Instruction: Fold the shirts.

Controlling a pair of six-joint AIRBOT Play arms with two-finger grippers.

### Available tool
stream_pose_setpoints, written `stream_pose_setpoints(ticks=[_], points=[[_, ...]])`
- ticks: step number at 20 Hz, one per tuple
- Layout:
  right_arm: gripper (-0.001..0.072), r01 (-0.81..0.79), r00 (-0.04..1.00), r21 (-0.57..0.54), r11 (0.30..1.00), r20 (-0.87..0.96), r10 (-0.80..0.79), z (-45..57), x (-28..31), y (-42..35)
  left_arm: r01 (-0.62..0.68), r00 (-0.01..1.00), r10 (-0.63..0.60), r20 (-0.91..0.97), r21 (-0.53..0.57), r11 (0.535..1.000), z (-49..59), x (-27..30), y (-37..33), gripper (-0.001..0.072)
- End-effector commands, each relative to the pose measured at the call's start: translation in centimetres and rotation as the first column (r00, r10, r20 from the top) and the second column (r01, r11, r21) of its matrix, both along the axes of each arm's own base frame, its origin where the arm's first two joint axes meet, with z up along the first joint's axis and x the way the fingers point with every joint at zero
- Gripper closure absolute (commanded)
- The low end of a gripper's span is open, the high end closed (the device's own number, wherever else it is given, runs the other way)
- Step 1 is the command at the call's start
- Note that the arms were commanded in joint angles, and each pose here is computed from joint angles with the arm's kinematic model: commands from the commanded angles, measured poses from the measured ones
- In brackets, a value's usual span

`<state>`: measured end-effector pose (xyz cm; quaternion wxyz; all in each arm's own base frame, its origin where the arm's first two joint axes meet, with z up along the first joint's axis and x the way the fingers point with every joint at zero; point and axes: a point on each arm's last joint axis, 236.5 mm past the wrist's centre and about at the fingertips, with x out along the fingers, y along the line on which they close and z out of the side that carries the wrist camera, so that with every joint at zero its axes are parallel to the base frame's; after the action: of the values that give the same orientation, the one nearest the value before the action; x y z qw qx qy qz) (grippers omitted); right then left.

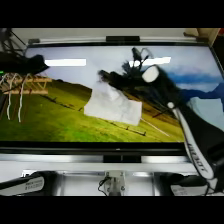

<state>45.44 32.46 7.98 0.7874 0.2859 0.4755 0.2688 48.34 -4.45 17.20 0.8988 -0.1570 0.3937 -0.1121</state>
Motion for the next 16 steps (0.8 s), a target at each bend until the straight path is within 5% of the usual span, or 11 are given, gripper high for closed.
stream_pose_setpoints(ticks=[1, 4, 6, 9, 12, 16], points=[[0.0648, 0.112, 0.993, 0.113, 0.987, -0.047, -0.108, -5.2, 2.2, 5.5, -0.093, 0.995, 0.095, -0.035, 0.055, 0.994, 1.4, -3.4, 6.3, 0.0674], [0.0620, 0.119, 0.988, 0.172, 0.978, -0.123, -0.098, -7.4, 1.2, 8.2, -0.073, 0.995, 0.077, -0.070, 0.058, 0.996, -0.1, -3.8, 5.9, 0.0674], [0.0050, 0.063, 0.997, 0.151, 0.987, -0.059, -0.055, -7.3, 0.9, 8.6, -0.057, 0.993, 0.062, -0.103, 0.051, 0.997, -1.8, -4.0, 5.0, 0.0674], [0.0028, -0.024, 0.997, 0.091, 0.996, 0.081, 0.017, -4.4, 1.7, 6.3, -0.033, 0.987, 0.039, -0.157, 0.043, 0.999, -4.5, -4.6, 3.9, 0.0674], [0.0030, -0.068, 0.985, -0.103, 0.992, 0.152, 0.084, -2.5, 2.5, -0.7, -0.014, 0.983, 0.023, -0.181, 0.049, 0.999, -5.7, -5.0, 3.8, 0.0674], [0.0030, -0.090, 0.979, -0.529, 0.844, -0.201, -0.021, -8.4, -1.4, -18.7, -0.017, 0.984, 0.025, -0.174, 0.048, 0.999, -5.6, -4.9, 3.8, 0.0673]])
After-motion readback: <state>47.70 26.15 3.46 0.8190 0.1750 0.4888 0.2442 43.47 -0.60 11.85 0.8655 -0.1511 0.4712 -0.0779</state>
